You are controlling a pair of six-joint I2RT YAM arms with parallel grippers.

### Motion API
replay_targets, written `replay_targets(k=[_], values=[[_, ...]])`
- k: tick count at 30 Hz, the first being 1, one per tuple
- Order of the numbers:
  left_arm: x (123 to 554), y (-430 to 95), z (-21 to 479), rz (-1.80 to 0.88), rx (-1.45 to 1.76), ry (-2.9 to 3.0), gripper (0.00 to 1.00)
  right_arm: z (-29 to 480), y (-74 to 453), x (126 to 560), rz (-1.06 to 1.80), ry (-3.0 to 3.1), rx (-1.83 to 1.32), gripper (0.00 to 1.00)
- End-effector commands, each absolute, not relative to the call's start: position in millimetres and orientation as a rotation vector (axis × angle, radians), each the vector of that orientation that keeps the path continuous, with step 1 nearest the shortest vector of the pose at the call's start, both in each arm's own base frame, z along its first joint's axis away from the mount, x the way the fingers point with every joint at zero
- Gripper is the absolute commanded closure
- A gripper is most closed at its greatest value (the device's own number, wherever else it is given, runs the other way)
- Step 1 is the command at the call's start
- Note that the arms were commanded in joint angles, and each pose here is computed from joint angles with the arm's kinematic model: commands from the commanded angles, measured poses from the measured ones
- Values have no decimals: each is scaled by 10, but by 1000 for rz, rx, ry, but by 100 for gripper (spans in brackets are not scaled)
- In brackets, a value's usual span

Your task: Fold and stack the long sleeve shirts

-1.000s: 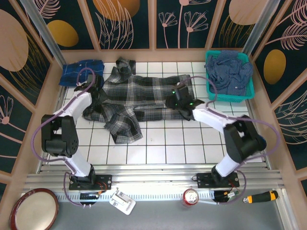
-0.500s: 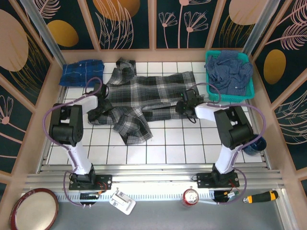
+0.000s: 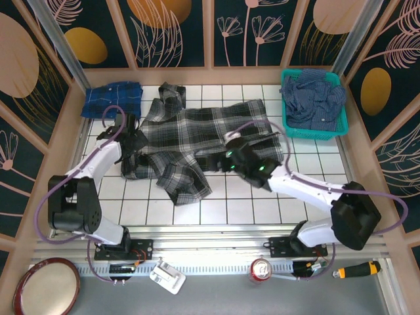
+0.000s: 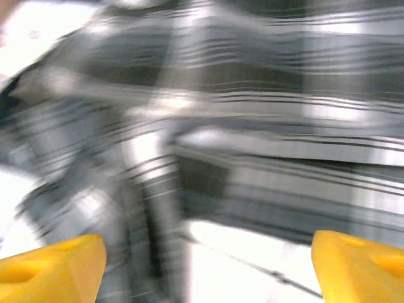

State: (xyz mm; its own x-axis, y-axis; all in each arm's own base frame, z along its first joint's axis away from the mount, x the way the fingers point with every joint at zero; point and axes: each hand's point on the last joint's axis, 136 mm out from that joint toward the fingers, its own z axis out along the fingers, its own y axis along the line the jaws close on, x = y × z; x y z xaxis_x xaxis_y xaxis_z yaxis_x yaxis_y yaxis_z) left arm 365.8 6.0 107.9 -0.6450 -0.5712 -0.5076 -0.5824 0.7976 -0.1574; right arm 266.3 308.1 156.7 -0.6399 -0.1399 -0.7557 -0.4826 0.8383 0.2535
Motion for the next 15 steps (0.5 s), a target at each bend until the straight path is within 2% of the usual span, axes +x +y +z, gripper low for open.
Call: replay_targets(k=[1,4,6,7,10,12,15], values=[[3451,88,968,37,-902,2464,2,1382,3761,2354,586,2215,-644,12],[3351,20,814,-18,-894,2488,13,1169,4365,2284,487,2235,-806,14],[3314,9,716,-23,-897,2502,26,1001,4610,2348,391,2242,-868,15],[3302,13,666,-20,-900,2511,29,863,4685,2420,350,2259,-879,16],[3288,9,557,-29,-907,2531,28,596,4790,2573,326,2309,-882,21],[3303,16,511,-33,-906,2532,25,481,4841,2589,343,2318,-888,21],[3336,54,405,-36,-924,2545,25,295,4825,2604,343,2356,-874,22]])
